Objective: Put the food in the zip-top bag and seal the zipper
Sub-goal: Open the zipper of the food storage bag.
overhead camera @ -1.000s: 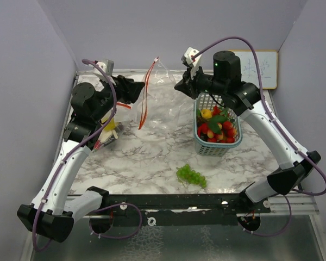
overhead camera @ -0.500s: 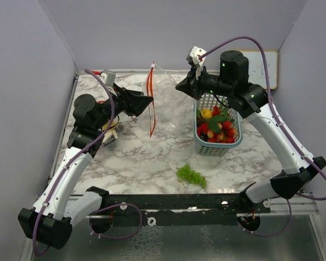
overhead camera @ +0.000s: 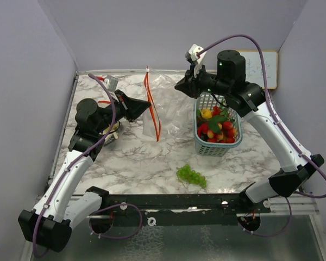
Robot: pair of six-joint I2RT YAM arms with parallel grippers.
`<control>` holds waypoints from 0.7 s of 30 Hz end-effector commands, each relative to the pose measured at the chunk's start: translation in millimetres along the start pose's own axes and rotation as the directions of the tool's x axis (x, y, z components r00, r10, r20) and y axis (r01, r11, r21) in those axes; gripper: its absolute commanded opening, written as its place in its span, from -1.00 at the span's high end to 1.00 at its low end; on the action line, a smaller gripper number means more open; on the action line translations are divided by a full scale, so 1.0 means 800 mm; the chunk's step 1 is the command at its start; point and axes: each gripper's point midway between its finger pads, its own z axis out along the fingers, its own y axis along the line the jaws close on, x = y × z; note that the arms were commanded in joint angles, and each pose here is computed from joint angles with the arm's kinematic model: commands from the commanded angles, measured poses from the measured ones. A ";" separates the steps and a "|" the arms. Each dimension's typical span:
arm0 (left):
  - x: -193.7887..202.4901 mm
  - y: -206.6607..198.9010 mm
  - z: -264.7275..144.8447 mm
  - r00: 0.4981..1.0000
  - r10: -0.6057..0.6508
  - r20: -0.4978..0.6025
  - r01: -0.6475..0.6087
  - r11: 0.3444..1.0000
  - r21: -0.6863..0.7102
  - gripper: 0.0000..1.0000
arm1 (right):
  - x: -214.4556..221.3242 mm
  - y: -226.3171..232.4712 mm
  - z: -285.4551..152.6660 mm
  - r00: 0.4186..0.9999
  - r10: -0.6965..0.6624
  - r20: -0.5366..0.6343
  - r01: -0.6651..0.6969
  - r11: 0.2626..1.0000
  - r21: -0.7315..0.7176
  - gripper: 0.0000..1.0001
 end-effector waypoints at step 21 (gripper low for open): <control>-0.027 0.059 -0.002 0.998 -0.009 0.056 0.025 0.957 -0.289 1.00 | 0.028 0.091 0.099 0.958 0.286 0.029 -0.268 0.925 -0.271 -0.30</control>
